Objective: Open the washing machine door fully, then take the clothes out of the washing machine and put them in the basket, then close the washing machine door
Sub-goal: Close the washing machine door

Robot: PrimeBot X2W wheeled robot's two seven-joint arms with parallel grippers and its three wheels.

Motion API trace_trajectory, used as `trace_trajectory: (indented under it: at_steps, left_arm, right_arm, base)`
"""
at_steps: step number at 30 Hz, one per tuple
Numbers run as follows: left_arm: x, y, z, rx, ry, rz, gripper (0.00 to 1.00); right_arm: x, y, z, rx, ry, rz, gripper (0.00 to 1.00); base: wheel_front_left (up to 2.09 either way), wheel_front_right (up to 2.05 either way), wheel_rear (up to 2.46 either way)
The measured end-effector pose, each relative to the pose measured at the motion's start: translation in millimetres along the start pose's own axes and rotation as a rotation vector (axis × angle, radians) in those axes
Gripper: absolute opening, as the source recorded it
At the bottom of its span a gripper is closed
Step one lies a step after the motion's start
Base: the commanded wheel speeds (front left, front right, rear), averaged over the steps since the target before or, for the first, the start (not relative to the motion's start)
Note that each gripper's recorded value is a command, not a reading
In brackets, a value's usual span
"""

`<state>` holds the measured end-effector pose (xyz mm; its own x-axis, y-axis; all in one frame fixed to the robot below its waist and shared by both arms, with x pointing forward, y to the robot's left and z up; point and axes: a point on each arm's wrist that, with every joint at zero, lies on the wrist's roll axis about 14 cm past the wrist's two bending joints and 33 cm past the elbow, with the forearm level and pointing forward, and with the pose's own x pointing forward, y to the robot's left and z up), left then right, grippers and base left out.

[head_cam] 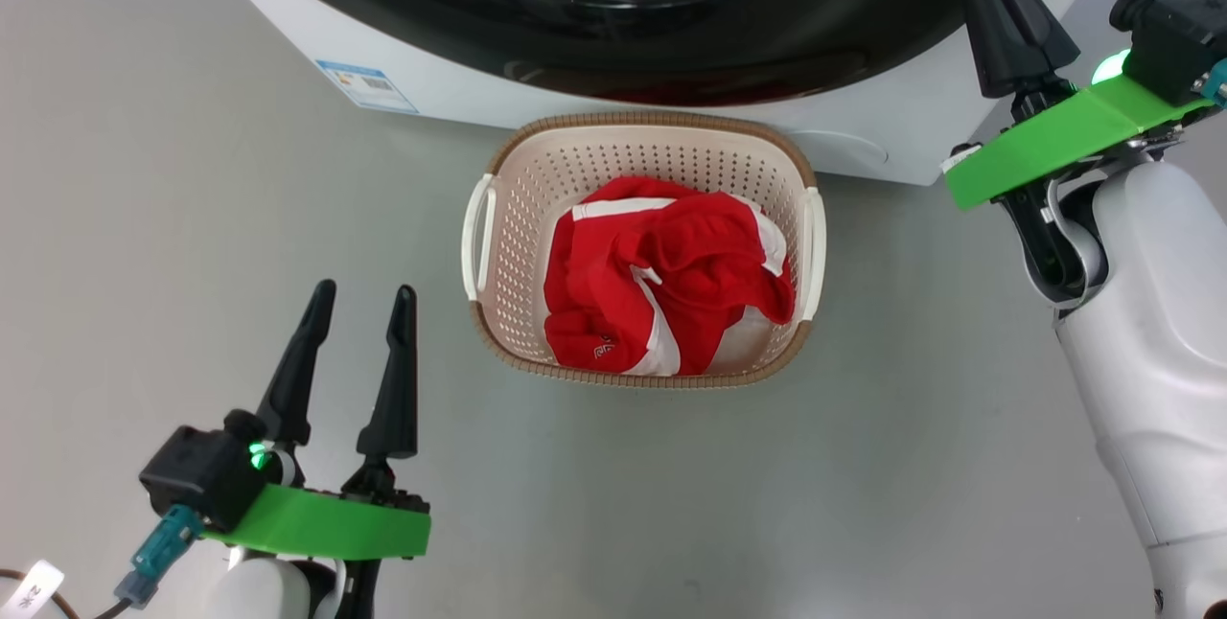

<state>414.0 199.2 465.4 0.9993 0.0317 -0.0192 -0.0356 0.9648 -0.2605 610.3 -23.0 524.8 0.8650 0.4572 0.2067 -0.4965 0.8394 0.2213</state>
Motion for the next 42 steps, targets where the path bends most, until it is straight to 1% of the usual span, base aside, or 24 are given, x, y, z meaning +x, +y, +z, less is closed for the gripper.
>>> trace_trajectory:
  at_steps: [2,3,4,5,6,7,8,14,23,27,32,34,42]
  left_arm:
    - [-1,-1,2,-0.001,-0.003,-0.002,1.0]
    - [-2,-1,2,-0.002,-0.004,-0.003,1.0]
    - [-2,-1,3,-0.002,-0.005,-0.003,1.0]
    - [-3,-1,3,-0.003,-0.006,-0.003,1.0]
    - [-4,-2,4,-0.004,-0.008,-0.004,1.0]
    - [-4,-2,5,-0.003,-0.011,-0.004,1.0]
    - [-5,-2,7,-0.003,-0.014,-0.005,1.0]
    - [-7,-5,11,0.001,-0.025,-0.014,1.0]
    - [-19,-4,4,0.01,0.006,-0.025,1.0]
    - [-20,-5,8,0.012,-0.003,-0.033,1.0]
    - [-28,-4,-1,0.009,0.029,-0.039,1.0]
    - [-30,-5,-2,0.007,0.032,-0.044,1.0]
    - [-32,-9,0,0.008,0.026,-0.061,1.0]
  right_arm:
    - [-3,0,2,-0.007,0.003,-0.001,0.0]
    - [-7,0,0,-0.011,0.011,-0.002,0.07]
    - [-12,-1,-3,-0.015,0.024,-0.005,0.3]
    - [-17,-1,-6,-0.017,0.037,-0.009,0.44]
    - [-23,-2,-9,-0.019,0.05,-0.013,0.65]
    - [-28,-1,-12,-0.02,0.062,-0.014,0.98]
    - [-33,0,-14,-0.021,0.072,-0.015,1.0]
    - [-56,3,-19,-0.03,0.11,-0.016,1.0]
    - [-102,-4,-18,-0.043,0.148,-0.068,1.0]
    - [-125,-11,-16,-0.041,0.161,-0.11,1.0]
    - [-154,-19,-14,-0.042,0.177,-0.164,1.0]
    - [-171,-25,-11,-0.039,0.18,-0.204,1.0]
    - [-208,-39,0,-0.047,0.172,-0.288,1.0]
  base:
    - [0.0,0.0,0.0]
    - [0.0,0.0,0.0]
    - [0.0,0.0,0.0]
    - [0.0,0.0,0.0]
    - [0.0,0.0,0.0]
    - [0.0,0.0,0.0]
    - [0.0,0.0,0.0]
    - [0.0,0.0,0.0]
    - [0.0,0.0,0.0]
    - [0.0,0.0,0.0]
    - [0.0,0.0,0.0]
    - [0.0,0.0,0.0]
    - [0.0,0.0,0.0]
